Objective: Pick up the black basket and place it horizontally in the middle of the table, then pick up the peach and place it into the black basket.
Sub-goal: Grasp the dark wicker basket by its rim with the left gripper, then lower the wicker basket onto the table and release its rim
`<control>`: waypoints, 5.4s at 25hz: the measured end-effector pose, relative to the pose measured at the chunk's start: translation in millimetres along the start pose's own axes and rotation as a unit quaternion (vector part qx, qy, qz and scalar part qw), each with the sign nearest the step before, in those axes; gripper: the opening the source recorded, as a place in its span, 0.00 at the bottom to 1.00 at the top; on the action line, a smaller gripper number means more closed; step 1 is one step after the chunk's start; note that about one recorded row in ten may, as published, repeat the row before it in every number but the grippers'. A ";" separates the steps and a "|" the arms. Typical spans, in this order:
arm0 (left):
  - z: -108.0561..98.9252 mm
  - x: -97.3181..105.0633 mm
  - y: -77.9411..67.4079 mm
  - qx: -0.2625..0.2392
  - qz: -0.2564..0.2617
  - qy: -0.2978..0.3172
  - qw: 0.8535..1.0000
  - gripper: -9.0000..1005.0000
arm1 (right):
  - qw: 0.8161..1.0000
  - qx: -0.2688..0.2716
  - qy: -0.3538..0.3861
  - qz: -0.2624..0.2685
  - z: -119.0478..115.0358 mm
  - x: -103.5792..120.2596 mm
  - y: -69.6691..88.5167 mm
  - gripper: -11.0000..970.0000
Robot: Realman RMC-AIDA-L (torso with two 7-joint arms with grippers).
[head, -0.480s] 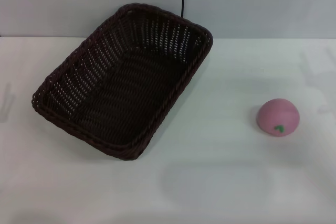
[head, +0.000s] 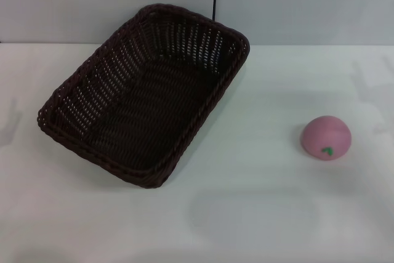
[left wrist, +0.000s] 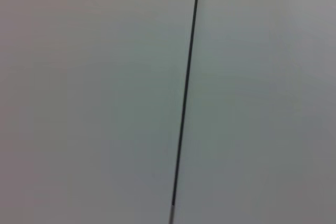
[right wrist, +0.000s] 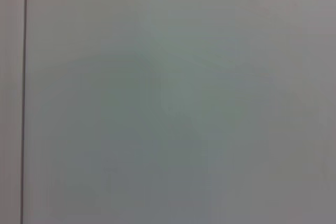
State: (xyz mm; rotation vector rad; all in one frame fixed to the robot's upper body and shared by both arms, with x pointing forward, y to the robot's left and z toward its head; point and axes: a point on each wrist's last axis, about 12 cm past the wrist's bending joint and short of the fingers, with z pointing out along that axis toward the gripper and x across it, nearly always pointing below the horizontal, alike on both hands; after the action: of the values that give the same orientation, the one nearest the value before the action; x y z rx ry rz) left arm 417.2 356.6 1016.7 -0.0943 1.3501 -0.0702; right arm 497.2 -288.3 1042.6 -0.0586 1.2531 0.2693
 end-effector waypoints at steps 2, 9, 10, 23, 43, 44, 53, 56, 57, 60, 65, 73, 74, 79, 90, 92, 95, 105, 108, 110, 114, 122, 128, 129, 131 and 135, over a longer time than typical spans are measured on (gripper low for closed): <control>0.3 -0.1 -0.6 0.006 -0.004 0.001 1.000 0.84 | 1.000 0.000 0.000 0.000 0.0 0.0 -0.1 0.70; 9.2 -9.3 2.2 0.096 -0.059 0.011 0.994 0.84 | 1.000 0.002 0.001 0.000 -0.6 0.1 -0.5 0.70; 14.8 -14.2 1.2 0.142 -0.054 0.020 0.988 0.84 | 1.000 0.002 0.001 0.000 -0.6 0.1 -0.5 0.70; 72.5 -78.1 3.9 0.274 -0.071 0.179 0.942 0.84 | 1.000 0.011 0.001 0.000 -9.0 0.1 -2.5 0.70; 172.3 -108.3 -82.1 0.298 0.100 0.466 0.827 0.84 | 1.000 0.014 -0.021 0.017 -13.8 -4.8 -1.9 0.70; 172.3 -108.3 -82.1 0.298 0.100 0.466 0.827 0.84 | 1.000 0.014 -0.021 0.017 -13.8 -4.8 -1.9 0.70; 182.6 -92.9 -110.2 0.284 0.197 0.509 0.788 0.84 | 0.999 0.010 -0.024 0.028 -10.6 -5.2 -0.6 0.70; 183.6 -91.3 -114.7 0.289 0.200 0.512 0.784 0.84 | 0.999 0.009 -0.025 0.029 -9.6 -5.4 -0.2 0.70; 184.3 -90.1 -116.1 0.291 0.198 0.515 0.782 0.84 | 0.999 0.008 -0.025 0.029 -9.1 -5.4 -0.1 0.70; 186.1 -85.0 -119.6 0.296 0.193 0.527 0.773 0.84 | 0.999 0.007 -0.025 0.029 -8.1 -5.3 0.1 0.70; 186.2 -78.6 -123.1 0.306 0.190 0.545 0.757 0.84 | 0.999 0.010 -0.021 0.032 -10.5 -4.1 0.5 0.70; 186.2 -79.0 -125.0 0.304 0.204 0.560 0.744 0.83 | 0.999 0.015 -0.014 0.035 -13.3 -2.3 0.6 0.70; 186.2 -79.0 -125.0 0.304 0.204 0.560 0.744 0.80 | 0.999 0.015 -0.014 0.035 -13.6 -2.1 0.9 0.70; 186.1 -84.0 -127.3 0.306 0.215 0.550 0.746 0.63 | 0.999 0.018 -0.011 0.038 -14.5 -1.3 1.3 0.70; 185.3 -91.0 -139.0 0.357 0.285 0.521 0.722 0.34 | 0.999 0.020 -0.009 0.038 -16.8 -0.9 0.8 0.70; 185.4 -96.0 -139.4 0.375 0.322 0.506 0.707 0.29 | 0.999 0.020 -0.010 0.038 -16.9 -1.0 0.8 0.70; 190.5 -101.8 -138.0 0.375 0.377 0.496 0.687 0.27 | 0.999 0.019 -0.009 0.039 -17.0 -1.0 1.0 0.70; 190.7 -106.6 -162.4 0.489 0.558 0.379 0.553 0.27 | 0.999 0.021 -0.006 0.044 -20.8 0.2 2.9 0.70; 185.8 -115.5 -178.8 0.540 0.553 0.319 0.548 0.27 | 0.999 0.022 -0.011 0.044 -24.6 -1.2 2.3 0.70; 183.4 -117.7 -183.1 0.554 0.550 0.306 0.545 0.27 | 0.999 0.022 -0.012 0.044 -25.5 -1.6 2.3 0.70; 174.8 -117.8 -195.7 0.578 0.553 0.288 0.527 0.27 | 0.999 0.025 -0.016 0.044 -29.9 -2.7 1.9 0.70; 167.3 -109.0 -200.1 0.569 0.550 0.282 0.542 0.27 | 0.999 0.025 -0.018 0.044 -30.9 -3.2 1.7 0.70; 161.4 -107.2 -204.1 0.567 0.554 0.272 0.545 0.27 | 0.999 0.022 -0.020 0.044 -28.0 -3.5 2.5 0.70; 161.4 -107.2 -204.1 0.567 0.554 0.272 0.545 0.28 | 0.999 0.022 -0.020 0.044 -28.0 -3.5 2.5 0.70; 157.6 -105.1 -206.5 0.573 0.559 0.267 0.536 0.28 | 0.999 0.022 -0.020 0.044 -27.7 -3.5 2.6 0.70; 151.9 -101.2 -211.4 0.576 0.568 0.255 0.530 0.28 | 0.999 0.022 -0.020 0.044 -27.5 -3.5 2.6 0.70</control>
State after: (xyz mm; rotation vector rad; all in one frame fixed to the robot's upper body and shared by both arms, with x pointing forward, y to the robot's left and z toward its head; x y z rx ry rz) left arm 544.2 161.3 1170.6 2.0959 1.4240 0.1453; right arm 470.0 -291.6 1037.6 0.0400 1.2224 0.3184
